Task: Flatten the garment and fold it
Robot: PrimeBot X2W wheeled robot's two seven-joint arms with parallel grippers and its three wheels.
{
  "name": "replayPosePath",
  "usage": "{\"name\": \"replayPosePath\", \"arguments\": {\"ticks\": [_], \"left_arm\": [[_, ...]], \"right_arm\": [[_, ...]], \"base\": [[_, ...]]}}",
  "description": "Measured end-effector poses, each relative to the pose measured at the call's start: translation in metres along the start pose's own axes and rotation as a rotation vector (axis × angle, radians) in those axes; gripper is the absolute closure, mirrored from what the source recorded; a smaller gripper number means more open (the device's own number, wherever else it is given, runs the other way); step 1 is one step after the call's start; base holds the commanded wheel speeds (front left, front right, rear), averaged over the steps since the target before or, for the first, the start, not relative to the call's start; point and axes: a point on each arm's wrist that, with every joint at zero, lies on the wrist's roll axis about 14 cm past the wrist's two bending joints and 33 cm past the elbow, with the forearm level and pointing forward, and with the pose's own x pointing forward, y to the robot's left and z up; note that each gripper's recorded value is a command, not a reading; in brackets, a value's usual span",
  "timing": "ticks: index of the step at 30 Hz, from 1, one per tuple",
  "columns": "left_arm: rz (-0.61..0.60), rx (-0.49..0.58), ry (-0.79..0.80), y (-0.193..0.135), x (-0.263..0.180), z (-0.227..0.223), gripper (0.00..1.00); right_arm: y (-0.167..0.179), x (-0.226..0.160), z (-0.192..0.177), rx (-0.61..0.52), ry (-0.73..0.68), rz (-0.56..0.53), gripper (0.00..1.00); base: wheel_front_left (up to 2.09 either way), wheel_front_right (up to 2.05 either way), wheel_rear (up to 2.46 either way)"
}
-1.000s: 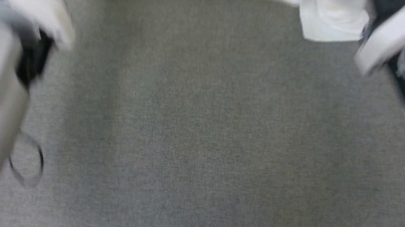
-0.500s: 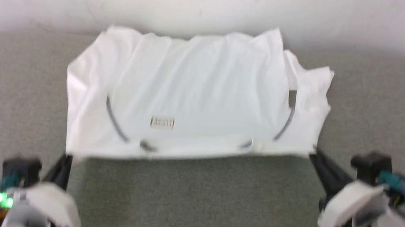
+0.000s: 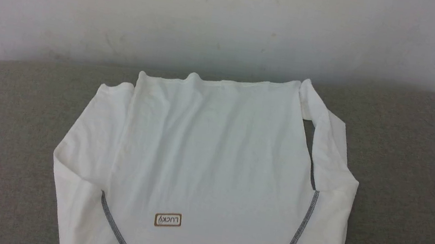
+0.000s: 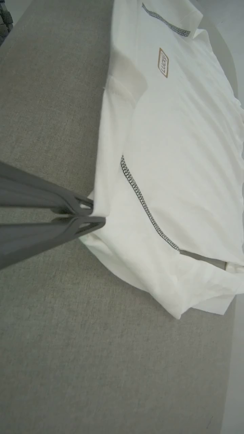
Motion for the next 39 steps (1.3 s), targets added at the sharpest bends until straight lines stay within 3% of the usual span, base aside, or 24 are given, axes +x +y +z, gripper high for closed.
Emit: {"name": "replayPosePath", "arguments": {"ticks": [5, 11, 12, 13, 14, 15, 17, 21, 27, 32, 39], "left_arm": [[0.004, -0.059, 0.157, 0.001, -0.016, -0.039, 1.0], [-0.001, -0.082, 0.185, 0.003, -0.014, -0.053, 1.0], [-0.007, -0.084, 0.187, 0.002, -0.012, -0.055, 1.0], [-0.018, -0.089, 0.191, 0.0, -0.01, -0.056, 1.0], [-0.03, -0.103, 0.189, -0.003, -0.008, -0.056, 0.64], [-0.041, -0.114, 0.181, -0.006, -0.005, -0.054, 0.02], [-0.054, -0.134, 0.15, -0.01, -0.001, -0.047, 0.0], [-0.05, -0.162, 0.009, -0.005, 0.009, -0.009, 0.0], [-0.004, -0.118, -0.336, 0.015, 0.02, 0.092, 0.0], [0.014, -0.064, -0.553, 0.017, 0.037, 0.167, 0.0], [0.004, -0.017, -0.635, 0.019, 0.1, 0.237, 0.0]], "right_arm": [[0.013, -0.019, -0.03, 0.035, 0.122, -0.004, 1.0], [0.026, -0.036, -0.059, 0.075, 0.276, 0.008, 1.0], [0.029, -0.036, -0.061, 0.083, 0.289, 0.012, 0.96], [0.031, -0.036, -0.062, 0.09, 0.302, 0.016, 0.64], [0.033, -0.036, -0.064, 0.099, 0.317, 0.021, 0.05], [0.034, -0.036, -0.064, 0.102, 0.32, 0.025, 0.0], [0.034, -0.034, -0.055, 0.106, 0.276, 0.028, 0.0], [0.029, -0.024, -0.003, 0.102, 0.046, 0.017, 0.0], [0.002, -0.02, 0.077, 0.101, -0.298, -0.091, 0.0], [-0.018, -0.012, 0.117, 0.06, -0.43, -0.146, 0.0], [-0.034, 0.018, 0.136, 0.028, -0.463, -0.163, 0.0]], "base": [[0.0, 0.0, 0.0], [0.0, 0.0, 0.0], [0.0, 0.0, 0.0], [0.0, 0.0, 0.0], [0.0, 0.0, 0.0], [0.0, 0.0, 0.0], [0.0, 0.0, 0.0], [0.0, 0.0, 0.0], [0.0, 0.0, 0.0], [0.0, 0.0, 0.0], [0.0, 0.0, 0.0]]}}
